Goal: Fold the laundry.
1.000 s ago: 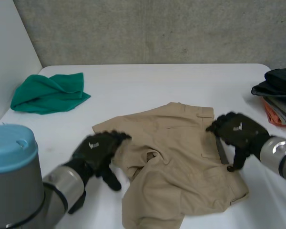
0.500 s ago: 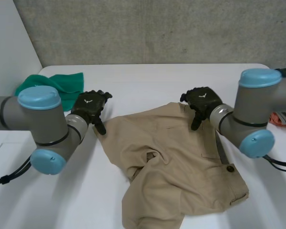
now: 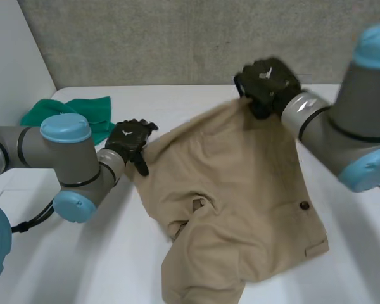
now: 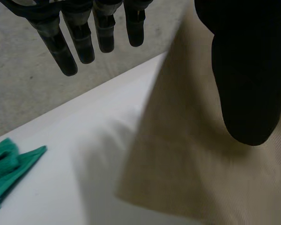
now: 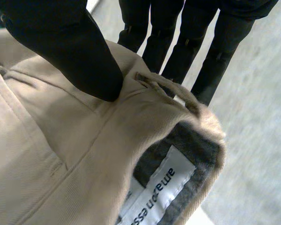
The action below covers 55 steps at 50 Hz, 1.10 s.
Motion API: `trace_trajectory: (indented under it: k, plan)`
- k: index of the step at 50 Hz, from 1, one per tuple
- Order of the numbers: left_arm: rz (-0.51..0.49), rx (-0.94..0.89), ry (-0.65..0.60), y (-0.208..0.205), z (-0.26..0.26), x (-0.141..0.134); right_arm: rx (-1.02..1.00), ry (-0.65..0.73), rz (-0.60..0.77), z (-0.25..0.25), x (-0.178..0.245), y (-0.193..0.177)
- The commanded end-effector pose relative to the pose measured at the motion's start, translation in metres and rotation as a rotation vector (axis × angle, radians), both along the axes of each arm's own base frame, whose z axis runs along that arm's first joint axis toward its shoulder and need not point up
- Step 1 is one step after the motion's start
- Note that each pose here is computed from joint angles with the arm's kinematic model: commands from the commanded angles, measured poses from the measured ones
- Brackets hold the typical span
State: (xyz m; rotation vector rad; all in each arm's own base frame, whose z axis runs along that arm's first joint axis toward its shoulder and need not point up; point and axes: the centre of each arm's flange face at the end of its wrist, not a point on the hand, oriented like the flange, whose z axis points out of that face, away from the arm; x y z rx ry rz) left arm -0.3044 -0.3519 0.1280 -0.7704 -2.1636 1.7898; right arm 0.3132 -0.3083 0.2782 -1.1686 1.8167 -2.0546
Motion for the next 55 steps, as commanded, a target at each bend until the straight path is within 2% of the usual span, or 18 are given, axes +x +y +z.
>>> trace_trajectory:
  k: [1,5,6,10,14,20,26,37,40,44,45,49,51,55]
  plan:
    - [-0.047,0.035,0.0,0.011,-0.004,-0.01,-0.068,-0.073,0.017,0.05,-0.018,0.033]
    - [-0.046,0.011,0.004,0.019,0.009,-0.015,-0.073,-0.074,0.002,0.056,-0.022,0.036]
    - [-0.028,-0.048,0.028,0.021,0.04,-0.013,-0.074,-0.071,0.0,0.056,-0.023,0.036]
    - [-0.008,-0.172,0.097,0.039,0.108,-0.002,-0.074,-0.06,-0.02,0.064,-0.03,0.035]
    - [-0.016,-0.312,0.176,0.063,0.175,0.007,-0.135,-0.056,-0.049,0.09,-0.042,0.037]
    - [-0.023,-0.55,0.319,0.111,0.276,0.031,-0.241,-0.097,-0.055,0.138,-0.053,0.061]
    - [-0.041,-0.701,0.408,0.15,0.333,0.049,-0.342,-0.14,-0.067,0.183,-0.07,0.097]
    - [-0.042,-0.937,0.52,0.214,0.405,0.082,-0.514,-0.214,-0.078,0.247,-0.098,0.166]
    - [-0.043,-0.939,0.518,0.212,0.407,0.081,-0.509,-0.221,-0.076,0.251,-0.099,0.169]
    - [-0.039,-0.879,0.485,0.184,0.39,0.069,-0.461,-0.225,-0.074,0.245,-0.096,0.158]
    - [-0.026,-0.842,0.461,0.166,0.378,0.064,-0.439,-0.224,-0.073,0.241,-0.094,0.151]
    - [0.032,-0.742,0.386,0.111,0.341,0.059,-0.255,-0.199,-0.073,0.199,-0.074,0.096]
    - [0.075,-0.696,0.349,0.072,0.316,0.06,-0.201,-0.191,-0.072,0.184,-0.068,0.08]
    - [0.1,-0.657,0.323,0.023,0.276,0.054,-0.08,-0.177,-0.092,0.144,-0.054,0.039]
